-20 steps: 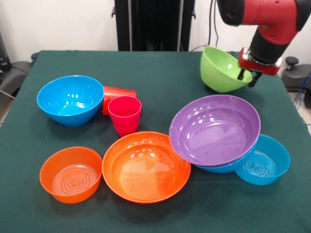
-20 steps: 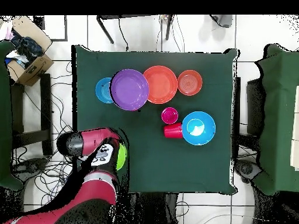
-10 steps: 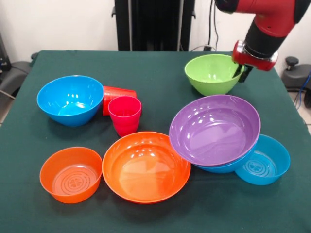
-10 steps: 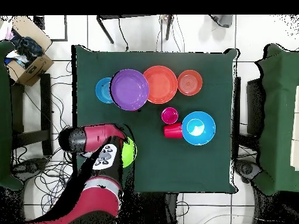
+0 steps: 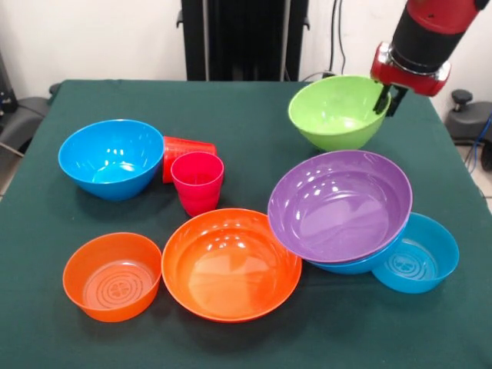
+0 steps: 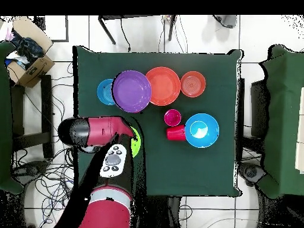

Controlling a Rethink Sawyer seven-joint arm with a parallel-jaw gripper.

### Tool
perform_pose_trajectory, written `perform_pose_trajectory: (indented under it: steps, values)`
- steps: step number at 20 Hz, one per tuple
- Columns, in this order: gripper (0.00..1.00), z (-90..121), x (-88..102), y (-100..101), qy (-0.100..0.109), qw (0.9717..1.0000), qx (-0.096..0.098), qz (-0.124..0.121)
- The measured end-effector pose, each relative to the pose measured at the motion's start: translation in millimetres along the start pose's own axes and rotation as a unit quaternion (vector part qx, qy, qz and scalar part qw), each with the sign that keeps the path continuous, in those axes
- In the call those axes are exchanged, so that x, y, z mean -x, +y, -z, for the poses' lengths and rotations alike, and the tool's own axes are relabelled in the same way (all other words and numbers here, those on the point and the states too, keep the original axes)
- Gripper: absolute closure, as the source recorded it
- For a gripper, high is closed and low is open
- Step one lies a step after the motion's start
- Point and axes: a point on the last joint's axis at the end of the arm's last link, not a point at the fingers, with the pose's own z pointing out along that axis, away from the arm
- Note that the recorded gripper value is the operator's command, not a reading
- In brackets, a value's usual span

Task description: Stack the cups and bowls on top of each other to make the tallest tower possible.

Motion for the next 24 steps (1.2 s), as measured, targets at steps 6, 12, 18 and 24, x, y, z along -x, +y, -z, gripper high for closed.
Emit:
perform_pose_trajectory:
  steps: [6,12,18,24]
  values:
    - [1.0,34,21.0,-4,0.005,0.9998,0.01,-0.015]
    - [1.0,53,46.8,-4,0.009,0.9996,0.014,-0.022]
    - [1.0,69,89.9,1,-0.007,0.9993,0.023,-0.029]
    - [1.0,81,128.6,8,-0.02,0.9989,0.029,-0.031]
